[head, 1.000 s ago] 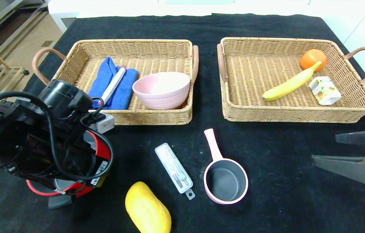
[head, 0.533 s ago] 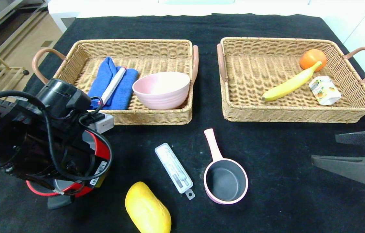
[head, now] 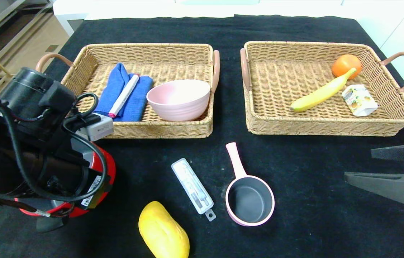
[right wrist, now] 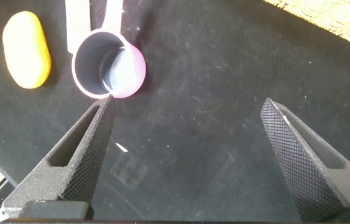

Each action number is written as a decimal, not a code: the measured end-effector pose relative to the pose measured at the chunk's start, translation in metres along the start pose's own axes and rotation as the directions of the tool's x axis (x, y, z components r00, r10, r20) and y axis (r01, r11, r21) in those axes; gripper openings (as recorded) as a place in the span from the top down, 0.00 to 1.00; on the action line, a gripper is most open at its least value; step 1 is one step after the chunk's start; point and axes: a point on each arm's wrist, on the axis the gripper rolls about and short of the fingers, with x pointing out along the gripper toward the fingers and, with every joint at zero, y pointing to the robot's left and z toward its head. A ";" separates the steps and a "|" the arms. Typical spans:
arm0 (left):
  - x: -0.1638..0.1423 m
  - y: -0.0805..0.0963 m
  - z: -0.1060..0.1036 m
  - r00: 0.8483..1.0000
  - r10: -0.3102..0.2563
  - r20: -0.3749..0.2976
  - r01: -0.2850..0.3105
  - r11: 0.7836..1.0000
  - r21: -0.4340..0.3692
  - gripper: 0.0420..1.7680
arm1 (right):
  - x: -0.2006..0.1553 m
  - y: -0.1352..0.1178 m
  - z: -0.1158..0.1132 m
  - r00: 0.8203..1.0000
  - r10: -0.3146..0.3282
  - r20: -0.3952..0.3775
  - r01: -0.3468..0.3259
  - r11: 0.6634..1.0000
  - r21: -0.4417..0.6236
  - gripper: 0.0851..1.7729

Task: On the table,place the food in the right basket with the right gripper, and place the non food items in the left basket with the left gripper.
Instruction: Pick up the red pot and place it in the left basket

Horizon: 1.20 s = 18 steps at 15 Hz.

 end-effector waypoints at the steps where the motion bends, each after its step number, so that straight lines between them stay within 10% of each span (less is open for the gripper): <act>1: -0.007 -0.001 0.000 1.000 0.000 0.013 0.000 1.000 0.007 0.91 | 0.000 0.000 0.000 1.000 0.000 0.000 0.000 1.000 0.000 0.04; 11: -0.059 0.000 0.028 0.973 0.024 0.230 -0.039 0.997 0.061 0.91 | -0.003 -0.002 0.001 1.000 -0.011 0.010 0.011 1.000 0.003 0.04; 18: -0.071 0.013 0.072 0.906 0.070 0.417 -0.119 0.989 0.092 0.91 | -0.005 -0.001 0.002 1.000 -0.014 0.020 0.014 1.000 0.003 0.04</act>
